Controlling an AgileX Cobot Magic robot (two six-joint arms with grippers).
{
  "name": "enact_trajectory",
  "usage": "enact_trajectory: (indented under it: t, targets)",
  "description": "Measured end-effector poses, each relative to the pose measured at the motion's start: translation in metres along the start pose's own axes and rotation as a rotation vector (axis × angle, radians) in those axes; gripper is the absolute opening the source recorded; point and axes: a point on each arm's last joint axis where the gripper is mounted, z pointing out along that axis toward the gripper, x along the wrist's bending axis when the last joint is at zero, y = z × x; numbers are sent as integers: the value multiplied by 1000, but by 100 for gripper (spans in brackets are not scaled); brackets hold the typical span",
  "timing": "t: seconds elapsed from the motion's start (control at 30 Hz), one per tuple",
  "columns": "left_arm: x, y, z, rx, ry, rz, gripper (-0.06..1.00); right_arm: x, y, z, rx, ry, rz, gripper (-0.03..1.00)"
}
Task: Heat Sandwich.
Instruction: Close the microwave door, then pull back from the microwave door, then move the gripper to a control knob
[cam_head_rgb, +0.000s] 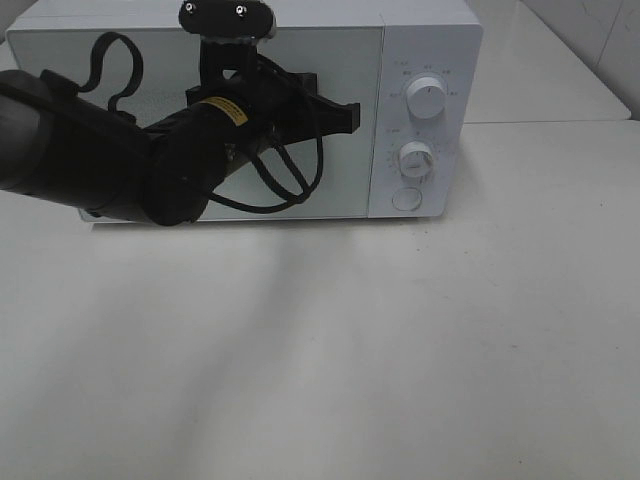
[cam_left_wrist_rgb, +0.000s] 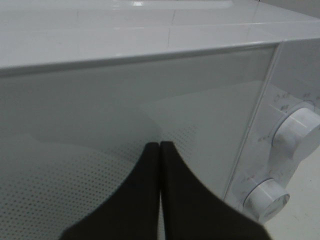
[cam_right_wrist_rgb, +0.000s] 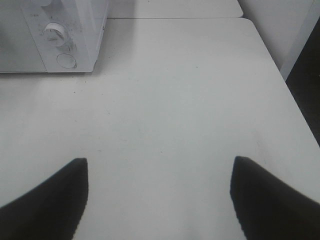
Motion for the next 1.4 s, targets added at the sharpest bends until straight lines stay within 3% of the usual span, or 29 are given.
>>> enact_trajectory:
  t: [0.67, 0.87, 1.33, 1.4]
  targets:
    - [1, 0, -6, 16, 2, 6, 0, 0, 0, 0, 0, 1, 0, 76]
    - [16, 2, -26, 22, 55, -24, 0, 0, 0, 0, 0, 1, 0, 76]
    - [12, -4, -92, 97, 0, 2, 0, 0, 0, 0, 0, 1, 0, 76]
    - [13, -8, -100, 120, -4, 7, 4, 0, 0, 0, 0, 1, 0, 76]
